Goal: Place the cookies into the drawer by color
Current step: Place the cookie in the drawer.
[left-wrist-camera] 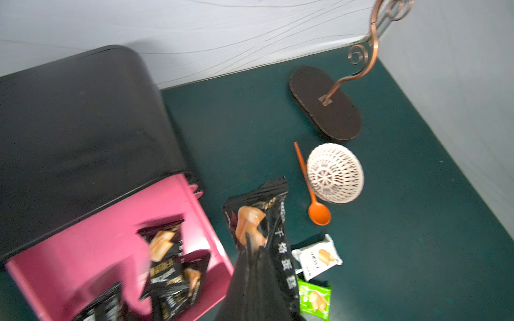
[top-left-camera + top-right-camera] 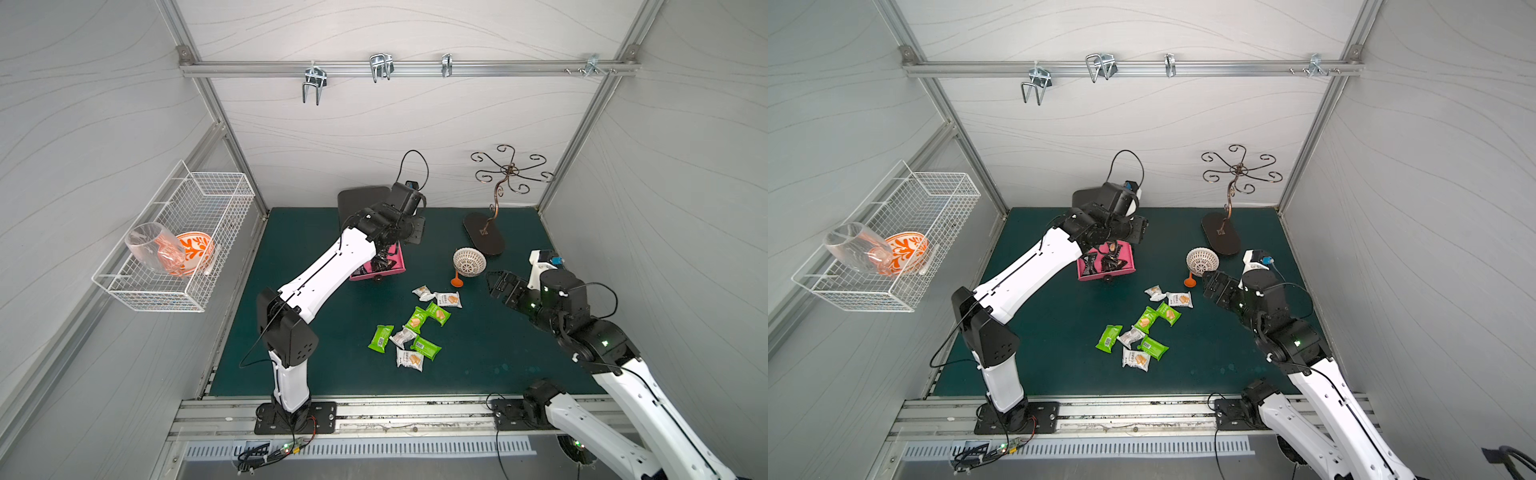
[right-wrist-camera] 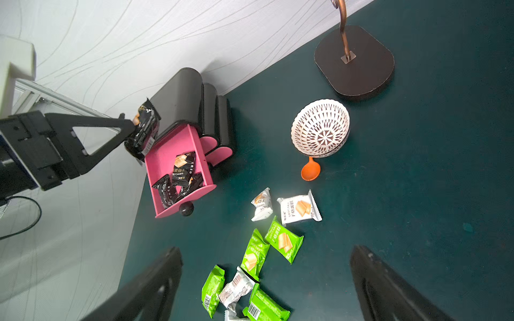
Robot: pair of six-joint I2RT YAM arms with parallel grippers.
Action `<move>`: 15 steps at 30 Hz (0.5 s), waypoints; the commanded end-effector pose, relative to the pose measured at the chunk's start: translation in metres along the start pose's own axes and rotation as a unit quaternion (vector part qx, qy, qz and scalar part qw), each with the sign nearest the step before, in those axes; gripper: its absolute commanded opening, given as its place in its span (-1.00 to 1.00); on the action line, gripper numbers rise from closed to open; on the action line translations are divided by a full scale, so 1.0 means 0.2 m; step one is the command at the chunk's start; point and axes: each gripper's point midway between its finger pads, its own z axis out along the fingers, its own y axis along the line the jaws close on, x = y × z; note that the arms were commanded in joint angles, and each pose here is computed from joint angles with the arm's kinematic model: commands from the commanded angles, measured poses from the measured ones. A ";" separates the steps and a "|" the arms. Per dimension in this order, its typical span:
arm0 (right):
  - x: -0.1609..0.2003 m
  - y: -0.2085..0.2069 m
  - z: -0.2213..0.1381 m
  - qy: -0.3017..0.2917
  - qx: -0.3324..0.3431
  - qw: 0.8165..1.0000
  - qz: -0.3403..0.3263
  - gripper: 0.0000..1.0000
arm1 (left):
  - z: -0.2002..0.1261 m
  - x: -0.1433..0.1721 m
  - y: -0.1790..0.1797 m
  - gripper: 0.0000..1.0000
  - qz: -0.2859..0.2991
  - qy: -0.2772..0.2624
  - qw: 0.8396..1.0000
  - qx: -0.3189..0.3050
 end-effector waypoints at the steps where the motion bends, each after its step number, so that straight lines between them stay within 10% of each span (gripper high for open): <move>1: -0.01 0.02 0.02 -0.003 -0.008 1.000 0.006 0.98 | -0.02 -0.02 0.15 -1.00 0.003 -0.019 0.999 -0.041; 15: -0.02 0.01 0.01 -0.005 -0.002 1.000 0.006 0.98 | 0.24 0.21 0.58 -1.00 0.055 0.046 0.983 -0.166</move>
